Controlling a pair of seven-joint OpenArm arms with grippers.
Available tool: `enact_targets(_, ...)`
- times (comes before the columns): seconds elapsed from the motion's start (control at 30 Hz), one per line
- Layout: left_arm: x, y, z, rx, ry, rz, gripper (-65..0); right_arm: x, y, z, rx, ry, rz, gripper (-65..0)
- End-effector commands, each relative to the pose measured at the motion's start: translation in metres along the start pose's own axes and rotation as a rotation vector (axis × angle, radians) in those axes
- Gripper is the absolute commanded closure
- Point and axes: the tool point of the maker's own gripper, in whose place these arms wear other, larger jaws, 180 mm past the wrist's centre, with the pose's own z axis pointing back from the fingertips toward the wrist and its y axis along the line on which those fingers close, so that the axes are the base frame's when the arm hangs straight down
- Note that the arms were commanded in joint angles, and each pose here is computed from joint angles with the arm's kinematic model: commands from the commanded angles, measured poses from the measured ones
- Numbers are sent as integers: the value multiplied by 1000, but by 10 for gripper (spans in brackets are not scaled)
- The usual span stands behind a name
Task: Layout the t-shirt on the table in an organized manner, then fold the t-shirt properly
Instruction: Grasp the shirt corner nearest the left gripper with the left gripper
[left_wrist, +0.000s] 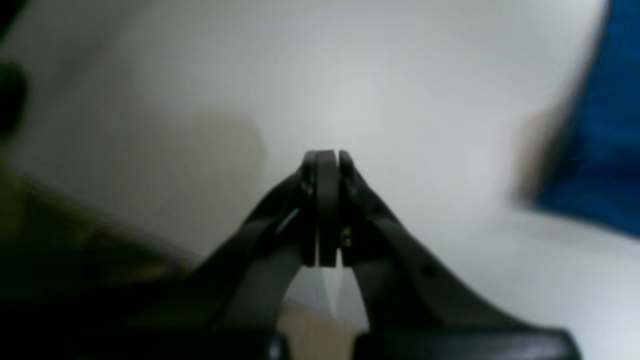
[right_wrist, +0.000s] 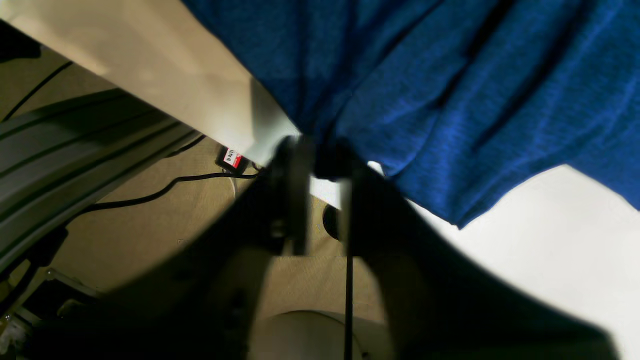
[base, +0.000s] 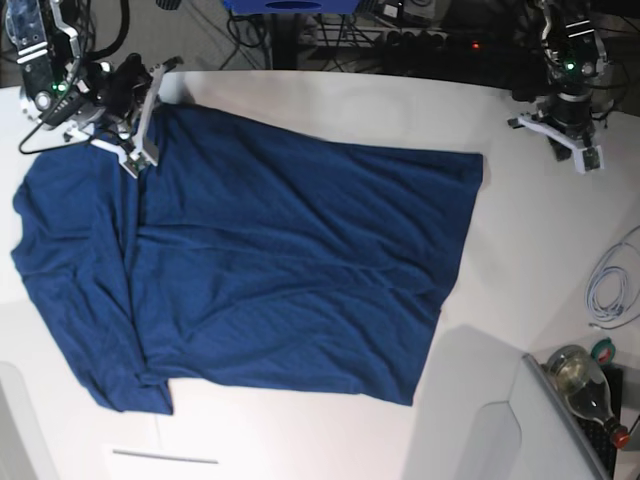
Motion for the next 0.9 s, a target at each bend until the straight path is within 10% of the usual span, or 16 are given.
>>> enact_targets(0.0, 14, -8, 3, -25, -48, -16, 0, 6, -4, 4, -11, -22, 5, -192)
enact_targets(0.23, 20, -57, 26, -109, -83, 31, 0, 7, -6, 6, -17, -35, 0, -345)
enact_targets(0.43, -3, -49, 28, -68, -41, 182, -390, 10, -6, 7, -16, -50, 2, -348)
enact_targets(0.53, -16, -48, 21, -115, -9, 290, -481, 17, -4, 9, -16, -100, 6, -360)
enact_targets(0.87, -20, -57, -13, -148, 25, 428, -397, 29, -16, 20, -50, -171, -17, -426)
